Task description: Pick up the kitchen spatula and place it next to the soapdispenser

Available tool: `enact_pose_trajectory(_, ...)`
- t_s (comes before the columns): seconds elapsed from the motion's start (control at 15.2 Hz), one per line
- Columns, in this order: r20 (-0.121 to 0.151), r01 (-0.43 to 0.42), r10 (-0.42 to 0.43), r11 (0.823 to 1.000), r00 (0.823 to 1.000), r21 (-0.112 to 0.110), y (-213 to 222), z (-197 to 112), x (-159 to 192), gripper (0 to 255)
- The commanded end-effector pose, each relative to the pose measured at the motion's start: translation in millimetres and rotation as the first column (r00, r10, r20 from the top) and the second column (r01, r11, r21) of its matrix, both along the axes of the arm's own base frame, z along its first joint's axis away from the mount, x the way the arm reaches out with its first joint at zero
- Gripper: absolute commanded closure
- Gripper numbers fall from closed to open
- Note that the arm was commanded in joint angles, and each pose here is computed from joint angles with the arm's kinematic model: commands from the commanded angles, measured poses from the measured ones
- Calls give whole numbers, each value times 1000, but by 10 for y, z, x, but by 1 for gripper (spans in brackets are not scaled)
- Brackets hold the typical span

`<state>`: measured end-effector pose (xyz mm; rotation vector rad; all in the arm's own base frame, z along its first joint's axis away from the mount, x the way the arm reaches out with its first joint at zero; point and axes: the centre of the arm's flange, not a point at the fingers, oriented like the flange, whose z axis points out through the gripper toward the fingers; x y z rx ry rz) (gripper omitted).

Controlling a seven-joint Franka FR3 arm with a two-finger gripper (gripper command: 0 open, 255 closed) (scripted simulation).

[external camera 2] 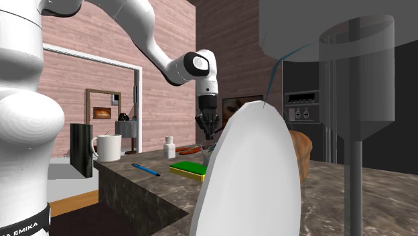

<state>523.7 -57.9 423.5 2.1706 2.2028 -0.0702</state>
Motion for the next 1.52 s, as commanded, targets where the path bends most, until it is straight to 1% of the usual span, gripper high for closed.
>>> enact_pose_trajectory(0.0,-1,0,0,1000,1000,0,0,100,-14,255)
enact_pose_trajectory(1.45,-1,0,0,1000,1000,0,0,1262,-14,255)
